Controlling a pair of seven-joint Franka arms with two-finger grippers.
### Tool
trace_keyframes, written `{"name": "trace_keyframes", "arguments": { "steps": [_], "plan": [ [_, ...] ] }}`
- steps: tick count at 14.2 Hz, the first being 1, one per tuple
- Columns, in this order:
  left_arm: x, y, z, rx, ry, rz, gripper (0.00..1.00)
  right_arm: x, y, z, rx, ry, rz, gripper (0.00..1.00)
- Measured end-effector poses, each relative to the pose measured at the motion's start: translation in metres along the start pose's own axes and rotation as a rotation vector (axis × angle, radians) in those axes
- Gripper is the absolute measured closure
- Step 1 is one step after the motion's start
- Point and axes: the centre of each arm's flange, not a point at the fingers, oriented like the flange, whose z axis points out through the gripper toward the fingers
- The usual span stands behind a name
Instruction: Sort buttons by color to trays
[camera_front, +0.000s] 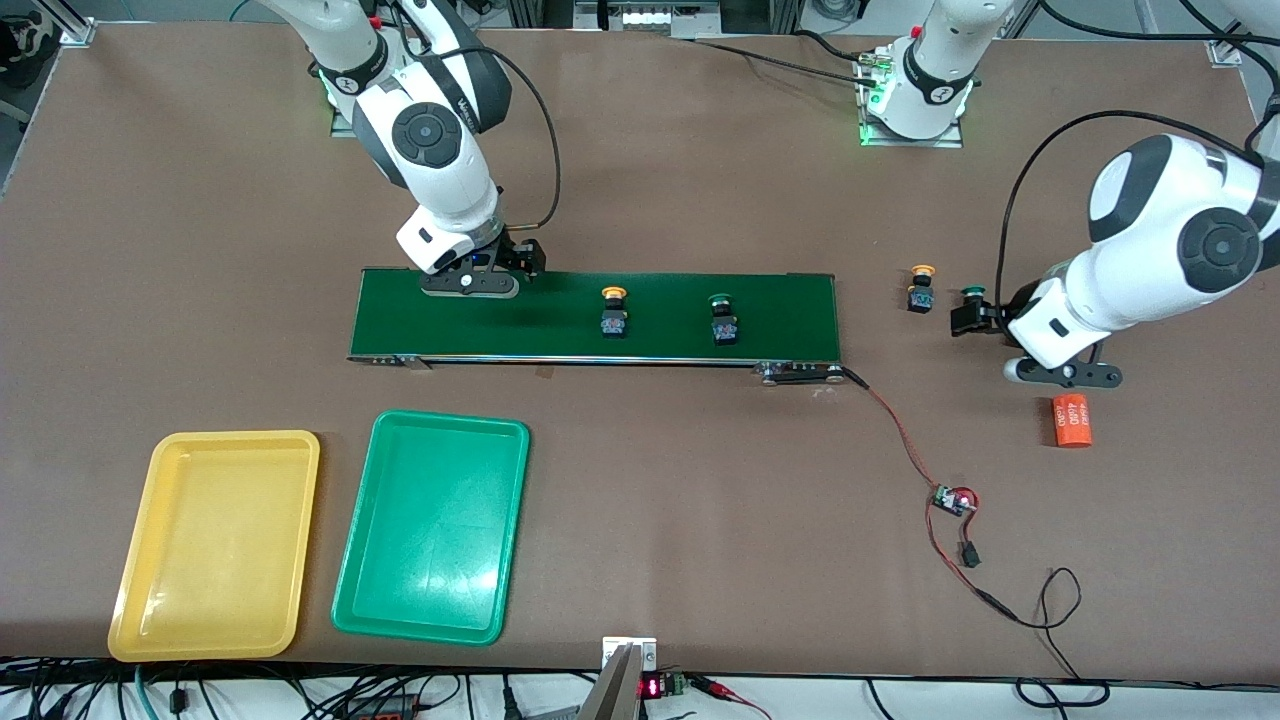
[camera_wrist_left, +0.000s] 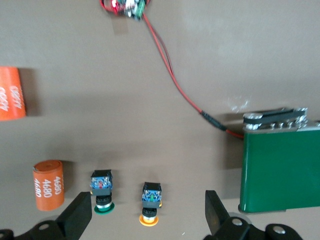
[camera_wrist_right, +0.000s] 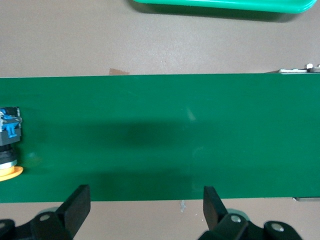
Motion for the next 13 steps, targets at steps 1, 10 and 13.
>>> {"name": "trace_keyframes", "arguments": {
  "steps": [1, 10, 13],
  "plan": [
    [0.005, -0.002, -0.010, -0.004, 0.021, 0.010, 0.00, 0.002, -0.001, 0.000, 0.004, 0.011, -0.005, 0.00],
    [0.032, -0.014, 0.024, 0.104, -0.138, 0.099, 0.00, 0.017, -0.012, 0.007, 0.026, 0.052, -0.034, 0.00],
    [0.028, -0.017, 0.042, 0.122, -0.120, 0.109, 0.00, 0.017, -0.012, 0.007, 0.026, 0.052, -0.034, 0.00]
  ]
}}
